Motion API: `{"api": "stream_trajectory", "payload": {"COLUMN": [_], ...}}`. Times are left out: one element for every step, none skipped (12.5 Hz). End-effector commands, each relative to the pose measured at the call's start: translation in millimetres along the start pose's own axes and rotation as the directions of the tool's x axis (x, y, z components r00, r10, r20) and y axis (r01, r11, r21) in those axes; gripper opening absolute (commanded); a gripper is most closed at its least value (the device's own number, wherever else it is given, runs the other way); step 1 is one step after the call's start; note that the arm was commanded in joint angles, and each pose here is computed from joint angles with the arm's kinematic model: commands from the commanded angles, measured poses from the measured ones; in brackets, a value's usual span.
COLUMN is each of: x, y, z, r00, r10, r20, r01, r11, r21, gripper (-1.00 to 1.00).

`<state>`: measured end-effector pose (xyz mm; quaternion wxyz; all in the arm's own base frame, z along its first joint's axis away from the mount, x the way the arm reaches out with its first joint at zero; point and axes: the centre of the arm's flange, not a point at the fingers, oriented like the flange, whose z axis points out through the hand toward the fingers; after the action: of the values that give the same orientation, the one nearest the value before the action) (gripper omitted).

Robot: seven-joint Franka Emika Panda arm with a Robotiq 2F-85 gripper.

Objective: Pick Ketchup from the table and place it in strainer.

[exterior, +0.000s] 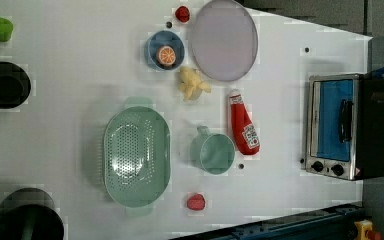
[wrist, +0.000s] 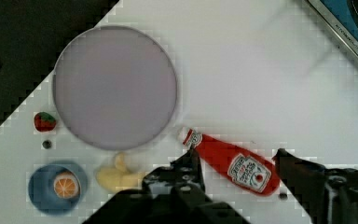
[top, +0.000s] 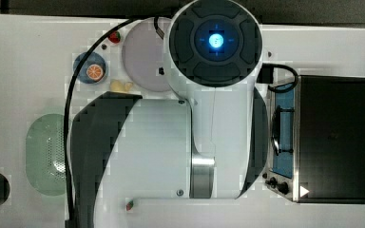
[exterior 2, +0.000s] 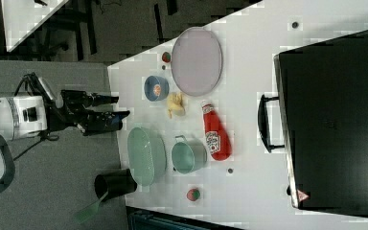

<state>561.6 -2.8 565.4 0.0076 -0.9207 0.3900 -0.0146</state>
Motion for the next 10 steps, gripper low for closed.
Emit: {"api": "stream_trajectory", "payload": {"x": [-25.9,-27.6,-29.7,-32.5,-35.9,-40.1,-45.1,-50.6,-57.0,-63.2], "y": [54.5,54.9,54.2,52.0,49.4,47.2,45.8,44.7,43.2,41.7], "z": [-18.4,-9.1,2.6,15.5,30.2,46.2,62.9,79.6,96.0,112.8], "r00": [0.995,0.994,0.994,0.994,0.994,0.990,0.982,0.968,0.947,0.917], "r10": [0.074,0.073,0.061,0.031,-0.011,-0.062,-0.121,-0.189,-0.265,-0.349], "r20": [0.067,0.080,0.092,0.103,0.113,0.127,0.147,0.166,0.181,0.193], "r01": [-0.070,-0.067,-0.054,-0.022,0.022,0.074,0.136,0.207,0.285,0.370], "r11": [0.996,0.996,0.995,0.996,0.996,0.993,0.986,0.973,0.954,0.925], "r21": [-0.052,-0.066,-0.078,-0.085,-0.089,-0.094,-0.099,-0.099,-0.094,-0.083], "gripper": [0.59,0.81,0.99,1.00,1.00,1.00,1.00,1.00,1.00,1.00]}}
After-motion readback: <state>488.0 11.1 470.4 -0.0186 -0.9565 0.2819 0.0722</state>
